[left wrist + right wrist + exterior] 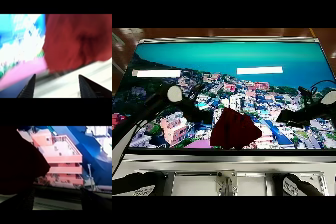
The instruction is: Fold the shirts.
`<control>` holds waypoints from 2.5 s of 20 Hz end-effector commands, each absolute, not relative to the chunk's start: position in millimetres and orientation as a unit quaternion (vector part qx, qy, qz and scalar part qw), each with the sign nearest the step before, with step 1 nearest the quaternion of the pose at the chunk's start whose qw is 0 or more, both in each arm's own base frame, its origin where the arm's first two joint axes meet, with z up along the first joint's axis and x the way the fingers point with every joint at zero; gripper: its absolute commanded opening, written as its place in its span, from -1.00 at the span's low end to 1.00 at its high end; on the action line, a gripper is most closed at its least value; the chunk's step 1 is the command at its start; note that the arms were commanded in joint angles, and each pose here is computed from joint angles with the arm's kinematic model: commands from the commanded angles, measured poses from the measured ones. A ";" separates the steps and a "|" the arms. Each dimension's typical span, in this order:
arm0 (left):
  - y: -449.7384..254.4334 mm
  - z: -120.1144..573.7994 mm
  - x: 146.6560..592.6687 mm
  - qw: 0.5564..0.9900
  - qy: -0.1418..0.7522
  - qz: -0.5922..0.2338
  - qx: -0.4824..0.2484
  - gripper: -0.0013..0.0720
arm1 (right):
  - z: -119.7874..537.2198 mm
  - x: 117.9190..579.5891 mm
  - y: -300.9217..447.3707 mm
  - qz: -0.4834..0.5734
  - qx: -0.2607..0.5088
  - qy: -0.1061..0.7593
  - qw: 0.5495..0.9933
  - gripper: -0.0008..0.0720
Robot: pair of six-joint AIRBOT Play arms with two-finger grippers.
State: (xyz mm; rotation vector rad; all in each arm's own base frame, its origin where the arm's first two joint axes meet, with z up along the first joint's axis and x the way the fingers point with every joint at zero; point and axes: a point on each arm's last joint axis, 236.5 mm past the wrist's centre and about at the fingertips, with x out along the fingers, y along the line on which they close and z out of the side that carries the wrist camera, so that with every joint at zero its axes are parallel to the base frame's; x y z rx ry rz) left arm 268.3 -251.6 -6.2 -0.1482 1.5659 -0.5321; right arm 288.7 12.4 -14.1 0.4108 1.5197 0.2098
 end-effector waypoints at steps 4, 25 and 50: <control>-253.6 -86.0 200.7 0.615 0.721 -0.188 -0.259 0.88 | -60.8 293.1 27.5 0.151 0.257 0.712 0.635 0.91; -291.8 -94.2 260.2 0.672 0.636 -0.210 -0.316 -0.86 | -121.8 269.7 104.4 0.185 0.198 0.787 0.554 -0.82; -126.6 520.2 226.6 0.954 -0.049 -0.276 -0.107 -0.86 | 472.4 266.1 68.9 0.152 -0.024 -0.022 0.988 -0.81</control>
